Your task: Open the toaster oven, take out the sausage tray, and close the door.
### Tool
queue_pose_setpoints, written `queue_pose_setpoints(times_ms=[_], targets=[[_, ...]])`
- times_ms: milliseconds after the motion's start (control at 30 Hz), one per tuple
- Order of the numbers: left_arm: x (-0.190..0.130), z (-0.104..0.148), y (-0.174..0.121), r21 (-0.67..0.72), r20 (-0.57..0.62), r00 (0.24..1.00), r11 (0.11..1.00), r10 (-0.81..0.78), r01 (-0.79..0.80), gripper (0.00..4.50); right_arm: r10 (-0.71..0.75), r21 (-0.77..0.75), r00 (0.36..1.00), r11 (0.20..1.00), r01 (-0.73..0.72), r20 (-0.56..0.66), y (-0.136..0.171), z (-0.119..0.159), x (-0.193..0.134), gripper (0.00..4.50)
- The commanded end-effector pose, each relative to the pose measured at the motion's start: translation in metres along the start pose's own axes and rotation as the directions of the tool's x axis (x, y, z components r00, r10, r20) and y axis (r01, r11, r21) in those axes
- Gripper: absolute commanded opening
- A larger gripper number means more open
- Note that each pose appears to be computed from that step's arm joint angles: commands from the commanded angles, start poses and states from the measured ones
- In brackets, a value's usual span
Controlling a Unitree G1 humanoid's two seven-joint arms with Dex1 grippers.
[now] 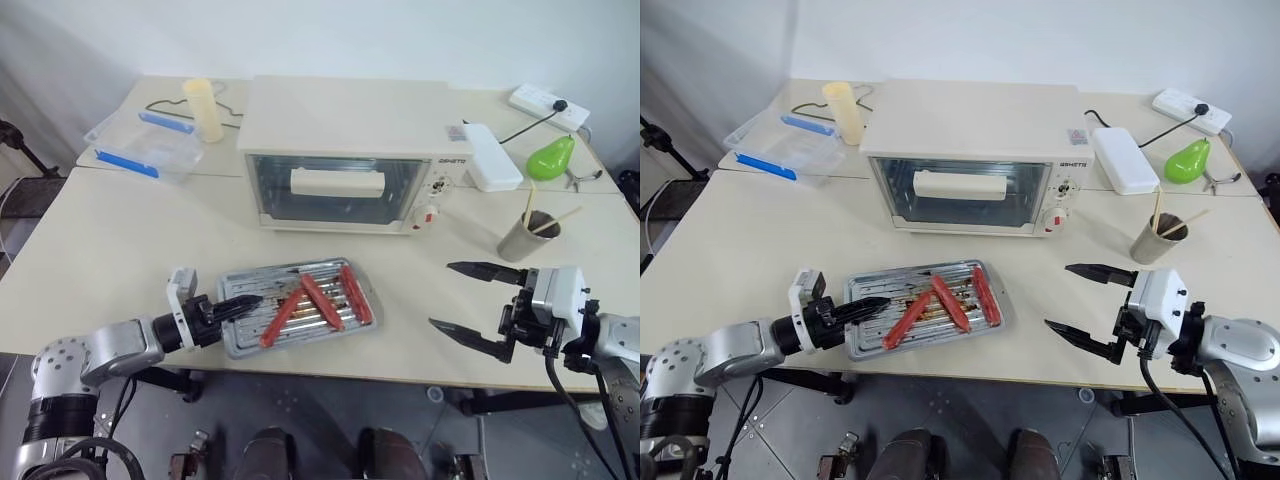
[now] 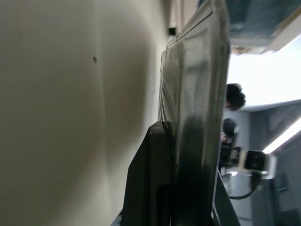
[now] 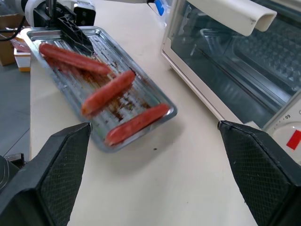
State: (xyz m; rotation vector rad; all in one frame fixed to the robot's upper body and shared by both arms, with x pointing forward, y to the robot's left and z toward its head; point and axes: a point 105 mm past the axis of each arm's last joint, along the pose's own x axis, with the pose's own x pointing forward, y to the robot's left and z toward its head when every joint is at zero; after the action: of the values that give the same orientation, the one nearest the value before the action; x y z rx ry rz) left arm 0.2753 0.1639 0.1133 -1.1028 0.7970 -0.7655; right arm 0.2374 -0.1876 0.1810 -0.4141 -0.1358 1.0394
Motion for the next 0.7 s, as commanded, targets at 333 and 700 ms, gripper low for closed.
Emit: queue_pose_setpoints(times_ms=[333, 700], targets=[[0.03, 0.0, 0.003, 0.208, -0.071, 0.978, 0.962, 0.198, -0.18, 0.2, -0.02, -0.042, 0.999, 0.999, 0.022, 0.041, 0.002, 0.013, -0.001, 4.5], [0.04, 0.005, -0.001, 0.425, -0.01, 0.978, 0.886, 0.208, -0.184, 3.12, -0.014, -0.037, 0.999, 0.999, 0.016, 0.039, 0.0, 0.011, -0.001, 4.5]])
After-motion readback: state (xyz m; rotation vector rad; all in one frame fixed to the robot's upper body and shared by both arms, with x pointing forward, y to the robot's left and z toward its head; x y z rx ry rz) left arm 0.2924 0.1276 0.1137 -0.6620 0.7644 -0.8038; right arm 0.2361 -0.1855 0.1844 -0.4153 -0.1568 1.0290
